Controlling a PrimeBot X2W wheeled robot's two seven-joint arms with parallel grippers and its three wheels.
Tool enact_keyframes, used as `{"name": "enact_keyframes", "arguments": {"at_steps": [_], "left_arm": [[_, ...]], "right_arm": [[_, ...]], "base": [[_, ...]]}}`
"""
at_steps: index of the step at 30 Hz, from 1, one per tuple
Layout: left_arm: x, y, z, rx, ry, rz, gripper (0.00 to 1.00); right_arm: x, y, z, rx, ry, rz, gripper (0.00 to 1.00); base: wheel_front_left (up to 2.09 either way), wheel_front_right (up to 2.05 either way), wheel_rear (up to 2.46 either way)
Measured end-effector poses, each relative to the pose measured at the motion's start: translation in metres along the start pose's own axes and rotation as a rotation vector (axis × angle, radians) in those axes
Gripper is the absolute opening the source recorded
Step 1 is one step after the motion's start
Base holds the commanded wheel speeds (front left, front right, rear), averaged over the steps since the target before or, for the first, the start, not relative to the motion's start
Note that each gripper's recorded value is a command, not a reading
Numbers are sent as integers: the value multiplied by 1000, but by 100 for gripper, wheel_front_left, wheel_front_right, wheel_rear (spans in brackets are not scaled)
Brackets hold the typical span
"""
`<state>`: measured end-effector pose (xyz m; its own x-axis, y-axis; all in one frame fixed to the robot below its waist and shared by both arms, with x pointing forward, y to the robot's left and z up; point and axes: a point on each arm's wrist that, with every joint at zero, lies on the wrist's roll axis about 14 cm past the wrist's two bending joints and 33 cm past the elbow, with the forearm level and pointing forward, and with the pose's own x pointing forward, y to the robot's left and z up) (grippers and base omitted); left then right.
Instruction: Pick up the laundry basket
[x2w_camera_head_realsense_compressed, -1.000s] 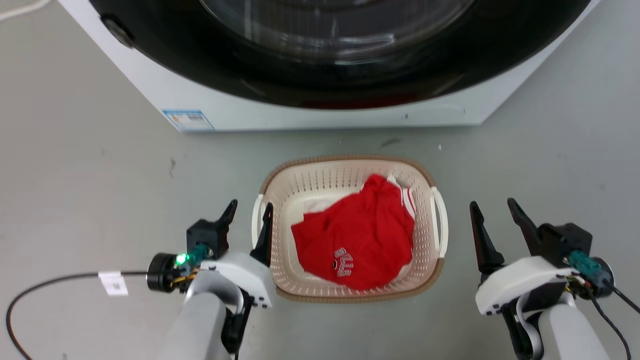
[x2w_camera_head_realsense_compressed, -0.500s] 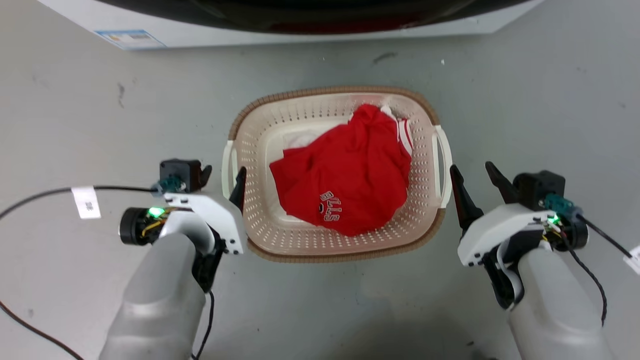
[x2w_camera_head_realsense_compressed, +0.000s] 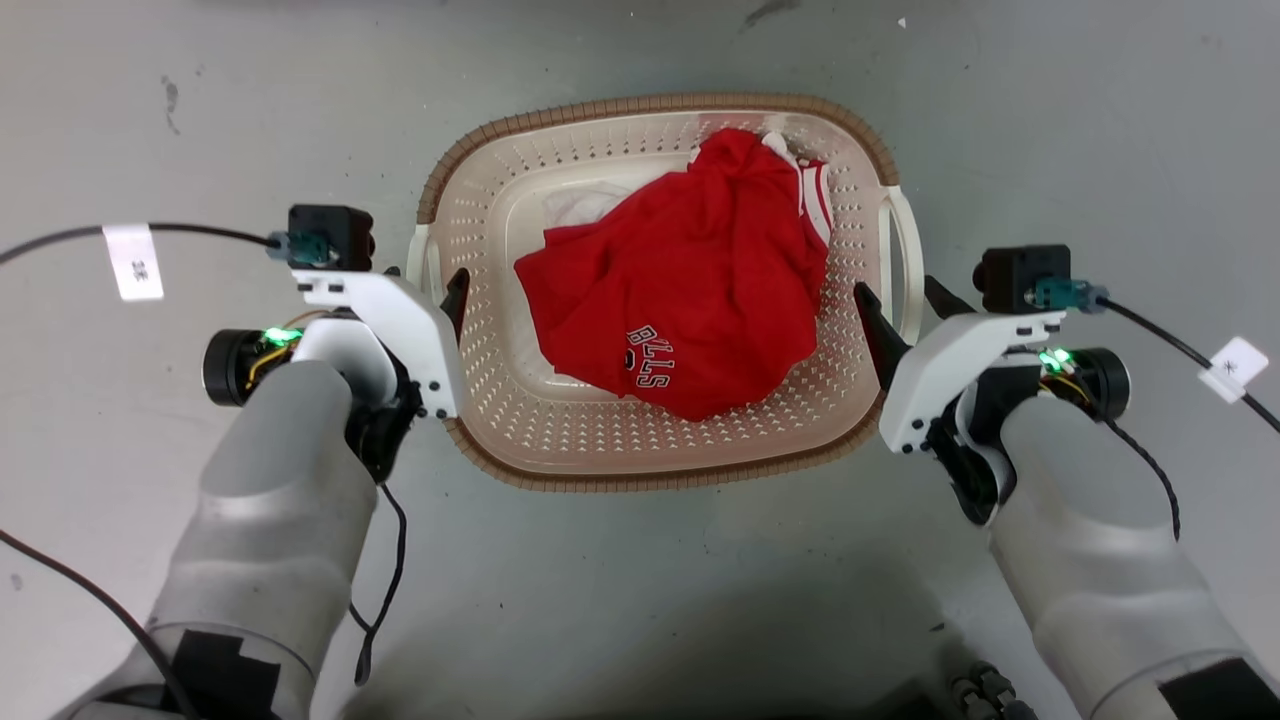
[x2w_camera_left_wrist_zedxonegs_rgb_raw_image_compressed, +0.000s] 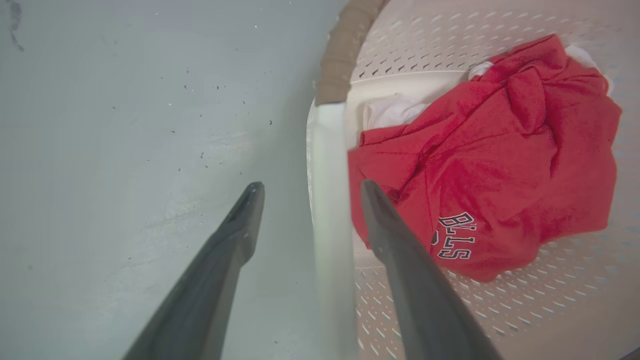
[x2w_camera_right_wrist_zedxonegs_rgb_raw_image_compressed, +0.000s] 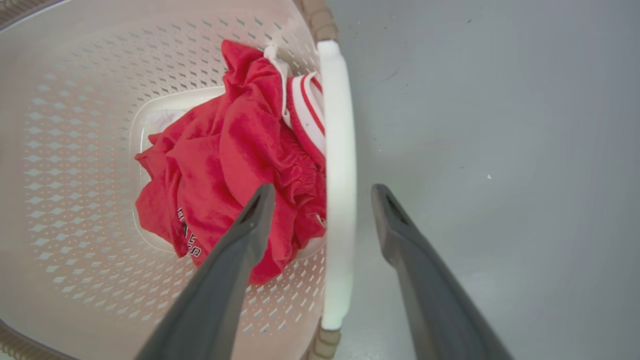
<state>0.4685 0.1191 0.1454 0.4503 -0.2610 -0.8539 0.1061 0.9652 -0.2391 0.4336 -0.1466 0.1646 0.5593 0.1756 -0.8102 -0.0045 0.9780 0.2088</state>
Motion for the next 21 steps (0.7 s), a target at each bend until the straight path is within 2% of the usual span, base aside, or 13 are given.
{"name": "enact_keyframes", "arguments": {"at_steps": [9,10,11,12,13,21], "left_arm": [[11,-1,-12,-28,99,-20,100],[11,-2,-13,-26,111,-24,100],[12,-2,-14,-25,118,-26,100],[12,-1,-14,-24,120,-27,41],[13,-1,-13,-25,121,-27,0],[13,-3,-16,-23,143,-41,0]], "right_arm": [[16,7,-10,10,120,23,100],[17,8,-11,17,128,25,84],[18,9,-11,20,137,29,44],[19,10,-10,18,138,32,0],[20,10,-10,17,139,35,0],[18,12,-14,16,161,42,0]], "base": [[0,0,0],[0,0,0],[0,0,0],[0,0,0],[0,0,0],[0,0,0]]}}
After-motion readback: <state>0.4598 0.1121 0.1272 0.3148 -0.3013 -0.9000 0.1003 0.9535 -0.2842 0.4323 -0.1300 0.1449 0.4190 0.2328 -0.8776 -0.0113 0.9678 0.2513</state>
